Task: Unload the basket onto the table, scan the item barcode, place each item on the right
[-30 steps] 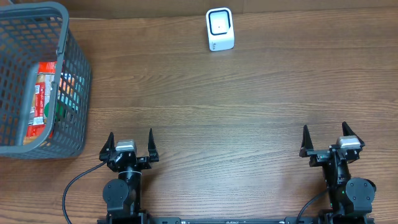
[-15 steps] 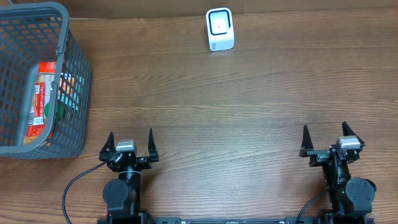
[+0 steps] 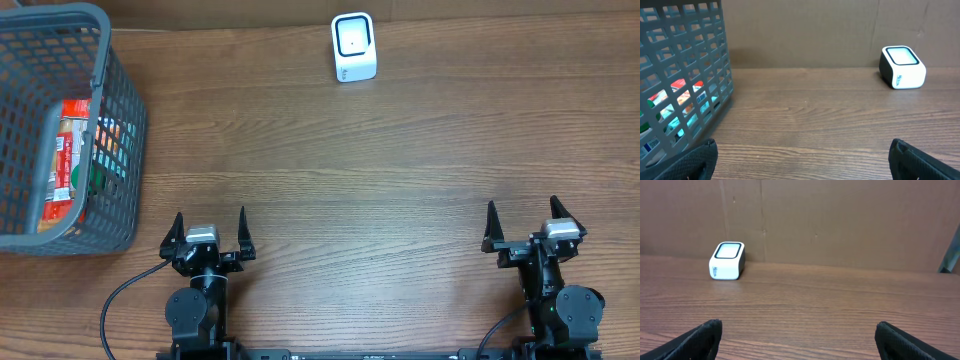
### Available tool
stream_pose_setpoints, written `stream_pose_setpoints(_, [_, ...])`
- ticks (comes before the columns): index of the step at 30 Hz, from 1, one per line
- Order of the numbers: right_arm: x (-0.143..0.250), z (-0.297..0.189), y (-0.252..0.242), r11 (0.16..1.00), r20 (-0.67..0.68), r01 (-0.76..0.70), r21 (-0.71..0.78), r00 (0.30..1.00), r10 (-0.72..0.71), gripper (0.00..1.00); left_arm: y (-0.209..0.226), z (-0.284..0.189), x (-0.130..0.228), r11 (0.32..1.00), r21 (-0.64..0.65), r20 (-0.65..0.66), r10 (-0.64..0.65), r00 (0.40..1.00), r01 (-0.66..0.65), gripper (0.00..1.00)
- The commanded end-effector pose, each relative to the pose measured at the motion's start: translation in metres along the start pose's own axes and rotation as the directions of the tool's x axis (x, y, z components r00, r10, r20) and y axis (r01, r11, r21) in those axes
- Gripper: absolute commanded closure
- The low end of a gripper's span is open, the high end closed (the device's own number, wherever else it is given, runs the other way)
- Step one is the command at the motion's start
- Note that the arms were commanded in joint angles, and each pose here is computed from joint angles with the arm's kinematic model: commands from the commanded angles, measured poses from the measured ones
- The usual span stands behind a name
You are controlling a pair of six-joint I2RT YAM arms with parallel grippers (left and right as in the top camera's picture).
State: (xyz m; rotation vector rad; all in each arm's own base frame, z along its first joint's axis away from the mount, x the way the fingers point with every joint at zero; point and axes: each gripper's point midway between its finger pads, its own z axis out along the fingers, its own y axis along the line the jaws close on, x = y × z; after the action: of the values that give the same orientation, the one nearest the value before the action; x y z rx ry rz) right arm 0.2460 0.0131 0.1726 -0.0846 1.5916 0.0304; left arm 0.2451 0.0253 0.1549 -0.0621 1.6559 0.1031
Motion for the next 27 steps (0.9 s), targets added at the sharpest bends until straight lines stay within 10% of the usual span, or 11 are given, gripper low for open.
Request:
stream_pose_setpoints(1, [0.002, 0.0, -0.001, 1.0, 0.002, 0.004, 0.002, 1.0, -0.004, 0.0, -0.002, 0.0, -0.001, 1.0, 0.007, 0.008, 0.012, 1.0, -0.012, 0.0])
stream_pose_setpoints(12, [0.002, 0.0, -0.001, 1.0, 0.002, 0.004, 0.002, 1.0, -0.004, 0.0, -0.015, -0.009, -0.013, 0.979, 0.081, -0.038, -0.186, 0.982, 0.189, 0.0])
stream_pose_setpoints(27, [0.002, 0.0, -0.001, 1.0, 0.002, 0.004, 0.002, 1.0, -0.004, 0.0, -0.056, -0.064, -0.174, 0.911, 0.31, -0.243, -0.199, 0.949, 0.27, 0.0])
